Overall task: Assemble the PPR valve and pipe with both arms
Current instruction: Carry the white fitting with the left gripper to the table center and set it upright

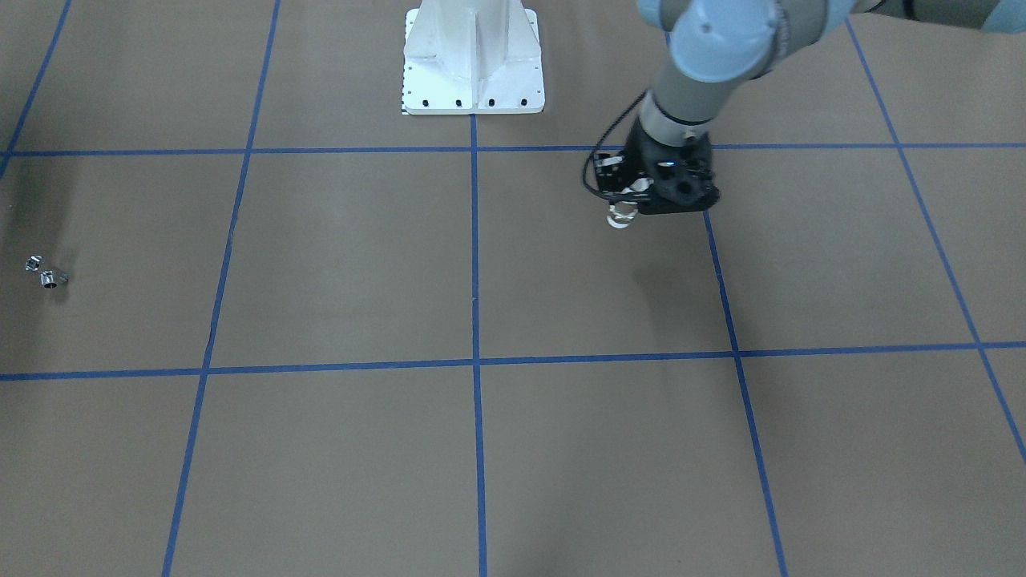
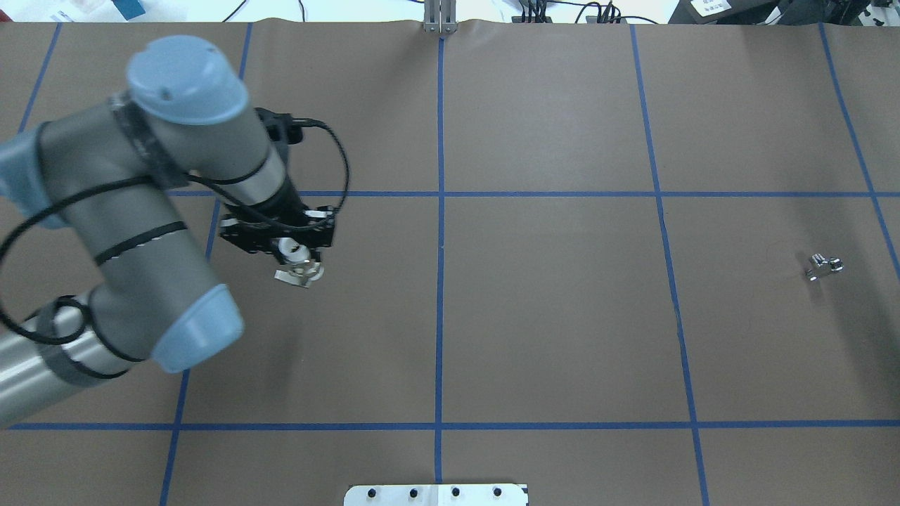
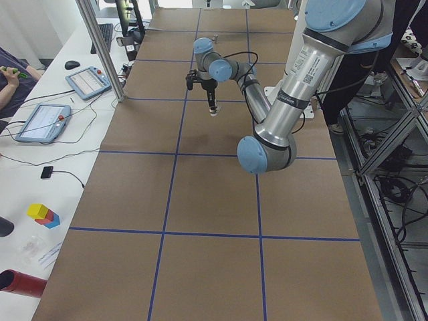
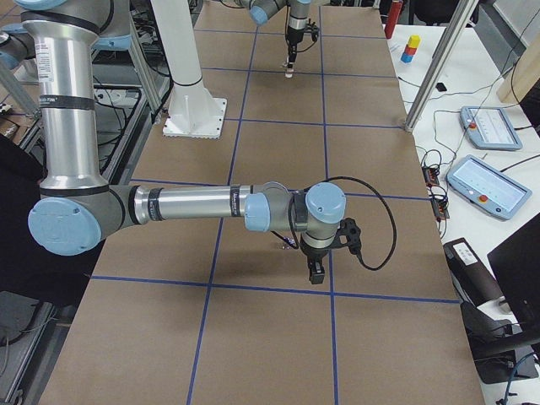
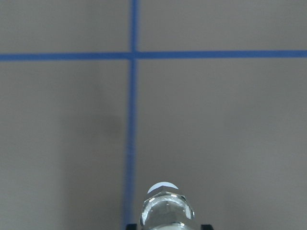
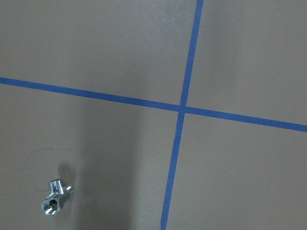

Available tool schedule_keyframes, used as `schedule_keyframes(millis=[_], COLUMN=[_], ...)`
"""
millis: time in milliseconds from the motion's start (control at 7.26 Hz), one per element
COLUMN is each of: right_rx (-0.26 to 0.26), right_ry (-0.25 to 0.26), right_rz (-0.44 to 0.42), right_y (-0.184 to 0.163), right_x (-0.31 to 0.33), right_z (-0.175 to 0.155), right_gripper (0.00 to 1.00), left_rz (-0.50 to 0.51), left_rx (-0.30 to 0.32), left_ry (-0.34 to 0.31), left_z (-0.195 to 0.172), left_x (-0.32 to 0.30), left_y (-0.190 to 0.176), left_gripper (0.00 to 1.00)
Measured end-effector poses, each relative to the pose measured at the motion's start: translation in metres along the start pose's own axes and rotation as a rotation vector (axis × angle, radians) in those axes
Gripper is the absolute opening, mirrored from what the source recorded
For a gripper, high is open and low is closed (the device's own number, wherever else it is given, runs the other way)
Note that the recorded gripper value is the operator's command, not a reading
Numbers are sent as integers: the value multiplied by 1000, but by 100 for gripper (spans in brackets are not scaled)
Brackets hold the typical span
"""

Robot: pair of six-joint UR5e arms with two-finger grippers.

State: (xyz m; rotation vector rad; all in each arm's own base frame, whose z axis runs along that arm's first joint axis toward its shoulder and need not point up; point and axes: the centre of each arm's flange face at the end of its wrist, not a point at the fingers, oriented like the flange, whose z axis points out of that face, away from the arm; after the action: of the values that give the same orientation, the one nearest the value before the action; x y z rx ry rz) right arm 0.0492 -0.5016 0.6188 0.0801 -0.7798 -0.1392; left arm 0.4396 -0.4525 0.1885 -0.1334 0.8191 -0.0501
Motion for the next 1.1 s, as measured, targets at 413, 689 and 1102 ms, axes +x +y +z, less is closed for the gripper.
schedule_keyframes(millis=[413,689,1102], right_rx=[6,-2,-5], right_ry=[-2,-2,-4], right_rz=[-7,-1,1], right_y=[-2,3,6], right_x=[-1,2,3], right_z=[-1,3,5], right_gripper=[99,99,99], left_rz=[-41,-47,-43], left_rx=[12,30,47], left_ry=[1,20,23], left_z=[12,29,55], left_x=[128,163,179], left_y=[-15,-33,-56], left_gripper=[0,0,0])
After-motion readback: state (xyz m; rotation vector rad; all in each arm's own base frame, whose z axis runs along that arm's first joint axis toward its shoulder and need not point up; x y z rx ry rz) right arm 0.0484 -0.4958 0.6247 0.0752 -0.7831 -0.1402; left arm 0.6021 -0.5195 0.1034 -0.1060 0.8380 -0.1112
